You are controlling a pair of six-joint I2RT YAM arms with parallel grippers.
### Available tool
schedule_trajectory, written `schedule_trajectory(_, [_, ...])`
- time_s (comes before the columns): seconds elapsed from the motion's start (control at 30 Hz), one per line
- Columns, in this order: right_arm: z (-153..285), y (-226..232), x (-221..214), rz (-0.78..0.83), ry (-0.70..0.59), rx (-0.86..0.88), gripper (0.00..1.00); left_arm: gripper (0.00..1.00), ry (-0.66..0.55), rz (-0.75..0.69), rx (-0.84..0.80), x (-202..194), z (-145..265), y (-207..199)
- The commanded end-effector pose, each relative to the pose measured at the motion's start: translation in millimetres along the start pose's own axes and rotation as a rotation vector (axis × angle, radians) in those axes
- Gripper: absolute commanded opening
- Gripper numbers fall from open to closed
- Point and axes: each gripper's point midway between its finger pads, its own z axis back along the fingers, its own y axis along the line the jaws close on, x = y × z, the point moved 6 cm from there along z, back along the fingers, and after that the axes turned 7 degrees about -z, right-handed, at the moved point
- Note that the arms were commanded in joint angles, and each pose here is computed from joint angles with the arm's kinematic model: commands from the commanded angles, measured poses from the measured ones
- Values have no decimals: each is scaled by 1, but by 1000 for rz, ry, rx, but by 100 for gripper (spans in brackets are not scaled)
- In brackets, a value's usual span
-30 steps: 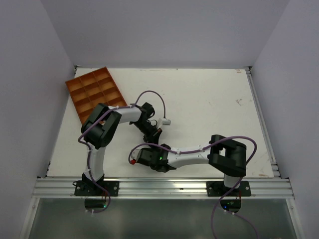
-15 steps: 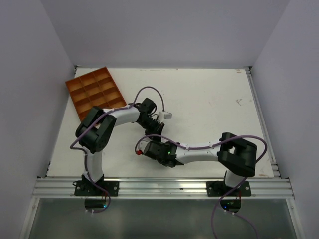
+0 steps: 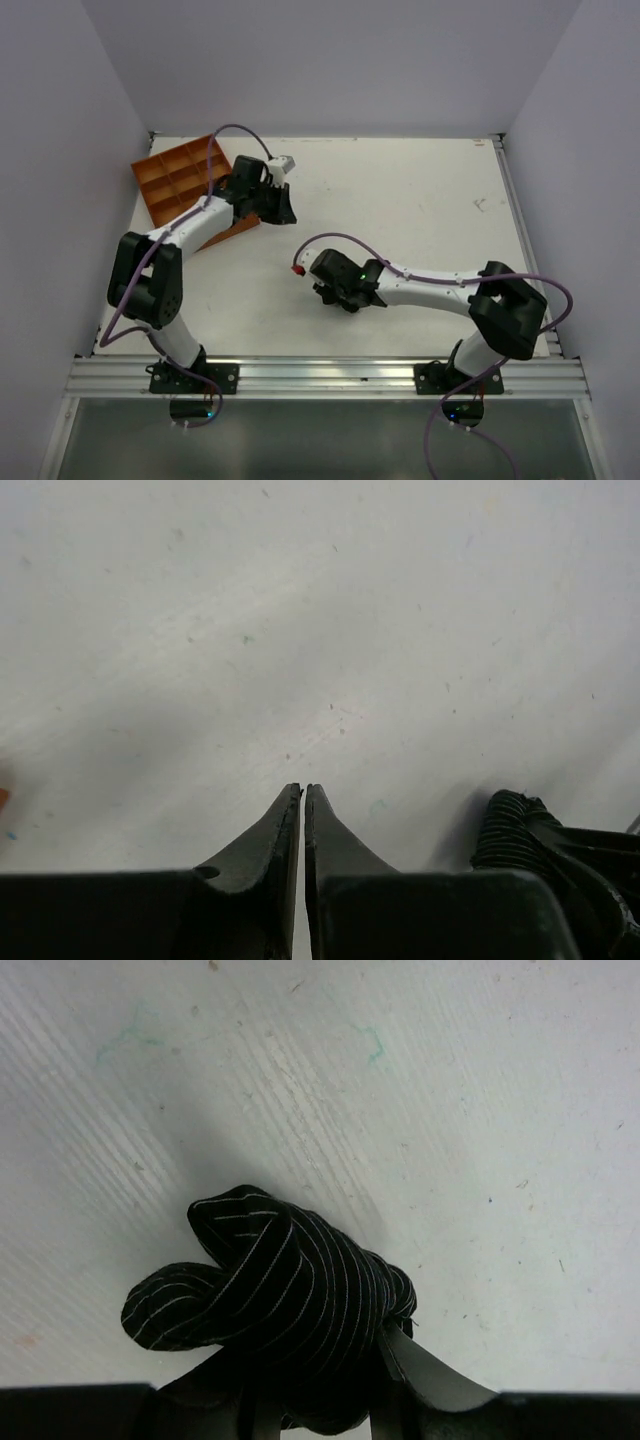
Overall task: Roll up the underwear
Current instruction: Place the rolled underwear into the container
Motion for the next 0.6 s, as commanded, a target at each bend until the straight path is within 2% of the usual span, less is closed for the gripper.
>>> schedule_trajectory(0.0, [14, 1, 13, -114, -46, 106, 0, 8, -262, -84, 90, 53, 36, 0])
schedule_trajectory(0.1, [19, -3, 16, -167, -56, 144, 0, 10, -215, 11, 52, 46, 37, 13])
schedule_trajectory(0.17, [23, -10, 19, -206, -65, 162, 0, 1, -185, 86, 54, 43, 41, 33])
schedule_trajectory(0.23, [28, -16, 22, -292, -68, 186, 0, 0, -216, 93, -5, 41, 49, 31])
schedule_trajectory(0.3, [32, -21, 25, -338, -68, 217, 0, 0, -298, 71, -18, 52, 61, 31])
schedule_trajectory(0.43, [27, -45, 31, -484, 7, 179, 0, 0, -497, -19, -211, 69, 88, -14])
schedule_trajectory(0.5, [23, -52, 35, -551, 73, 161, 0, 0, -484, -24, -260, 59, 81, -32])
schedule_trajectory(0.57, [25, -63, 47, -607, 80, 148, 0, 0, -428, -53, -299, 46, 69, -56])
